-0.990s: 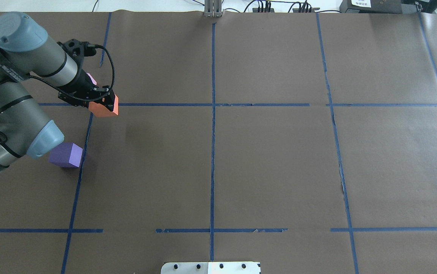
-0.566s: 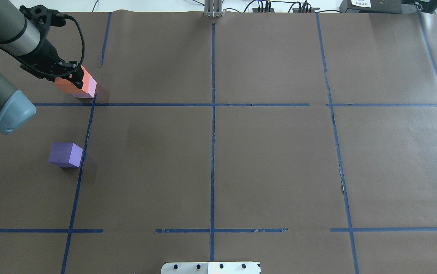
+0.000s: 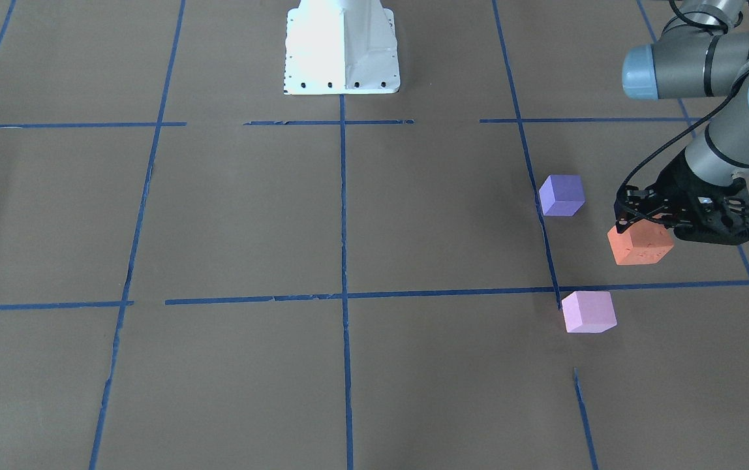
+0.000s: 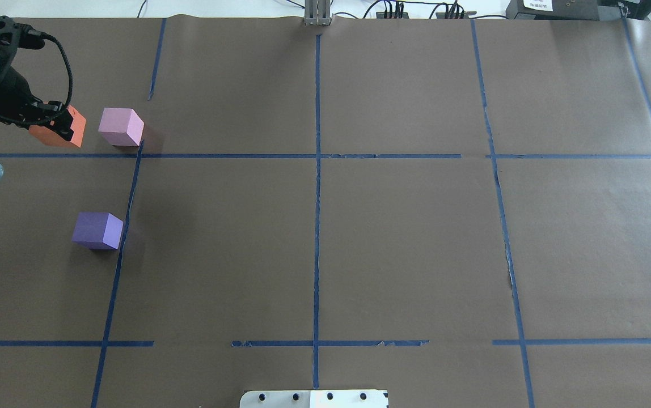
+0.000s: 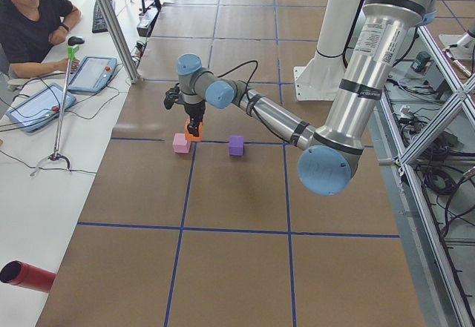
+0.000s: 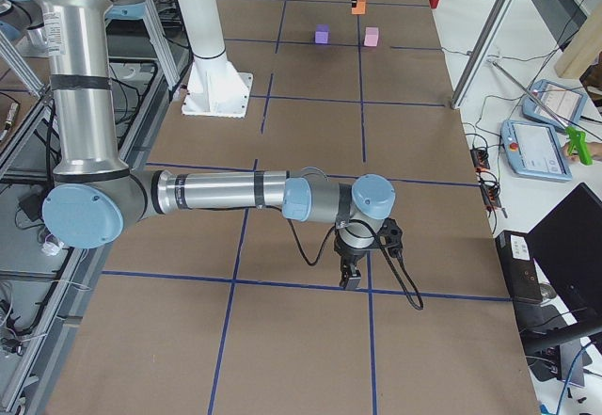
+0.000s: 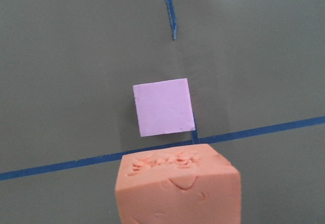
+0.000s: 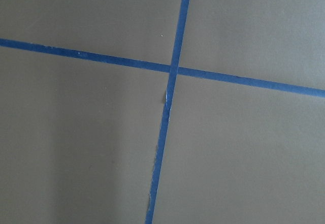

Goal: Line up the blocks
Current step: 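Lift the orange cube with the left gripper and carry it farther away, then lower the orange cube between the pink and purple cubes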

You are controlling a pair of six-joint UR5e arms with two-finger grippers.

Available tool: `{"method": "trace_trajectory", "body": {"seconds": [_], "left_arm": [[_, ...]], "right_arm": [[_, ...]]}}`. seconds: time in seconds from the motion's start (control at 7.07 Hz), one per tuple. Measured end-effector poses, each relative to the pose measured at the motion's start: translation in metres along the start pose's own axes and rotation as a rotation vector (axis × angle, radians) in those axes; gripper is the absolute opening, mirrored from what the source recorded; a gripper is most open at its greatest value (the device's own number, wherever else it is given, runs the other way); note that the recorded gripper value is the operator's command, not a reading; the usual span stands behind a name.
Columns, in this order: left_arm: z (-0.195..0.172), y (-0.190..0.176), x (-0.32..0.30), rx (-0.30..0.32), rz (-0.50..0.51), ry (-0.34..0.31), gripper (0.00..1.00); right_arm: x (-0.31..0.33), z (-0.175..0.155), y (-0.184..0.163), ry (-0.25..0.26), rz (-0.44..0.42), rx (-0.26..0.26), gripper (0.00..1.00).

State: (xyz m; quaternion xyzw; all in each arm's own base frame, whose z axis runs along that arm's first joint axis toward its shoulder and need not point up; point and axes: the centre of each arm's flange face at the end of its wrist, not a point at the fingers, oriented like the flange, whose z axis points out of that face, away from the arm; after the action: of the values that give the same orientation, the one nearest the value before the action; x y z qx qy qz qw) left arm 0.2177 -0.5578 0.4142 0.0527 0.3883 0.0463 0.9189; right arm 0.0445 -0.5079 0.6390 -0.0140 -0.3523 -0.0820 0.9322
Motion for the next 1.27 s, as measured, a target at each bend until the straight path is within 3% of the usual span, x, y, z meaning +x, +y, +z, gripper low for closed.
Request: {"method": "trace_trajectory", "body": {"seconds": [0.42, 0.85, 1.27], "left_arm": [[0.032, 0.015, -0.024, 0.046, -0.069, 0.055, 0.0], [0.083, 0.03, 0.008, -0.027, -0.042, 0.105, 0.0], [0.112, 0.032, 0.029, -0.058, -0.026, 0.12, 0.02]], "right_arm": [[0.0, 0.0, 0.0, 0.0, 0.0, 0.0, 1.0], [0.0, 0.0, 0.0, 0.0, 0.0, 0.0, 1.0], [0.0, 0.0, 0.0, 0.0, 0.001, 0.0, 1.0]]}}
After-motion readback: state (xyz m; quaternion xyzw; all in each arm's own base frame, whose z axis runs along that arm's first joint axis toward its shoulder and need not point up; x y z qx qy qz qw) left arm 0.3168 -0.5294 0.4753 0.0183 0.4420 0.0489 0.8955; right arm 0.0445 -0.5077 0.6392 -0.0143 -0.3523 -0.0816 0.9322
